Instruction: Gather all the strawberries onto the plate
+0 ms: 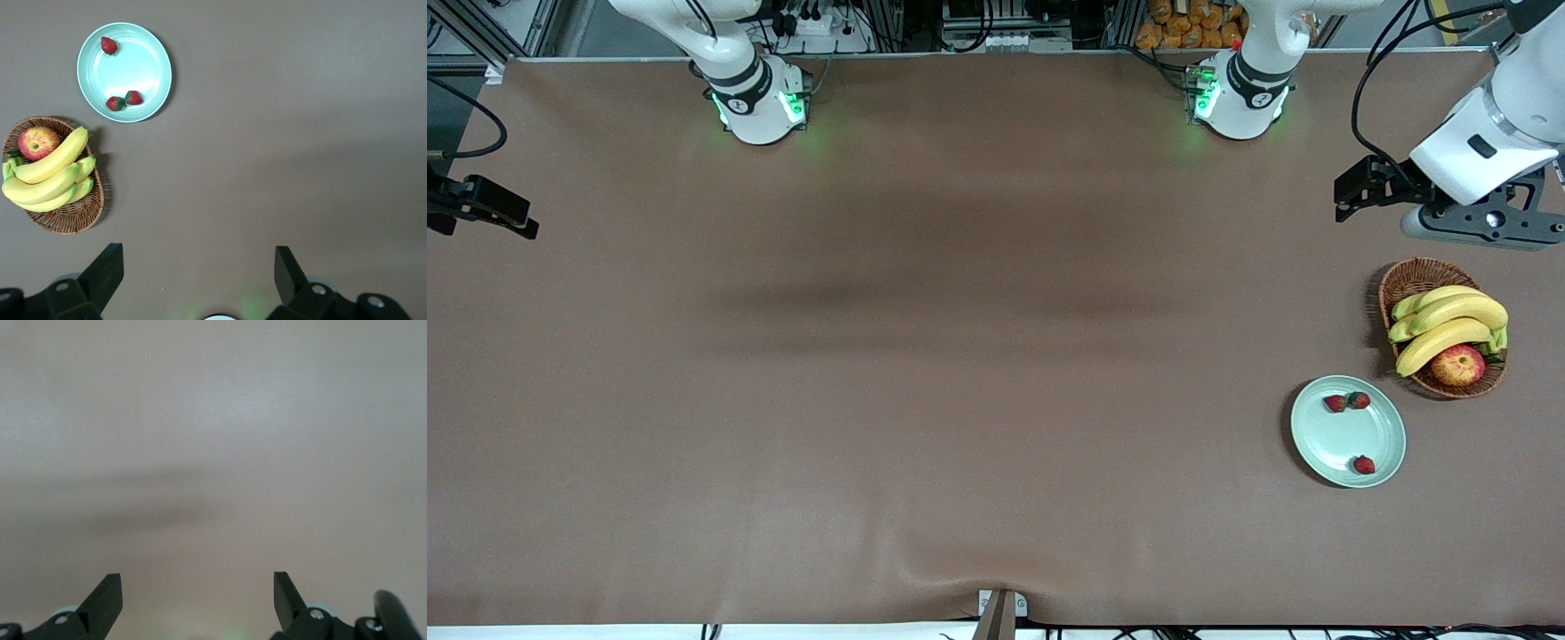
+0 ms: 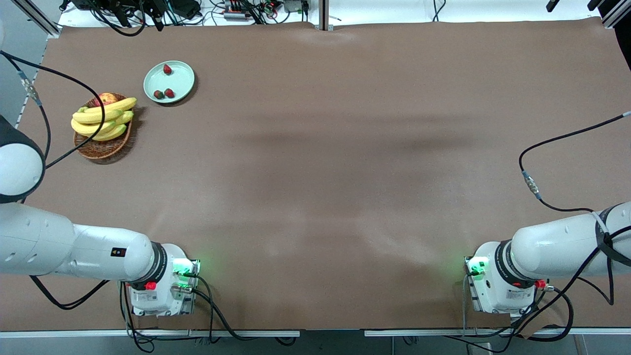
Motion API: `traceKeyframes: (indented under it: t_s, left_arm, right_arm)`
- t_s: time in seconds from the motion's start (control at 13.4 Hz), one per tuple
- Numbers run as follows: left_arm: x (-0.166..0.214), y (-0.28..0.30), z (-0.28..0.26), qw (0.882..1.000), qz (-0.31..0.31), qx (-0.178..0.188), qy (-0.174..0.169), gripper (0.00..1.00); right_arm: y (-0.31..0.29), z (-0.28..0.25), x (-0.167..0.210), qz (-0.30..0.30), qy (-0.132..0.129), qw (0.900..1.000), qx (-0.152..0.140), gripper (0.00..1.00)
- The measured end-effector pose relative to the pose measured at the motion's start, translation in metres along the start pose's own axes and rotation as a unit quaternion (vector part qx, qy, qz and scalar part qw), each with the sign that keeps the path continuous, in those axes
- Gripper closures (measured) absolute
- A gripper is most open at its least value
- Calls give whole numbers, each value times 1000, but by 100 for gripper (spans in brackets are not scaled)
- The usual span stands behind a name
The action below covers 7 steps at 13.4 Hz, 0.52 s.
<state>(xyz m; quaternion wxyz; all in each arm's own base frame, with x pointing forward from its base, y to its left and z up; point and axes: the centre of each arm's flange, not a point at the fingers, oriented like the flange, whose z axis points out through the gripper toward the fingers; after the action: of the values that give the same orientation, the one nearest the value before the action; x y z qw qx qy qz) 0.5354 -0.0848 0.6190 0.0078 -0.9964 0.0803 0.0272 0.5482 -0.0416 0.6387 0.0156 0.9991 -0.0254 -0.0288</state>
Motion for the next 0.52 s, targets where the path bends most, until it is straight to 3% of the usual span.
traceKeyframes:
  t_s: [0.52]
  left_arm:
    - [1,-2,-1,1000,-2,0,4,0]
  right_arm:
    - [0,0,0,0,0,1000,0,0]
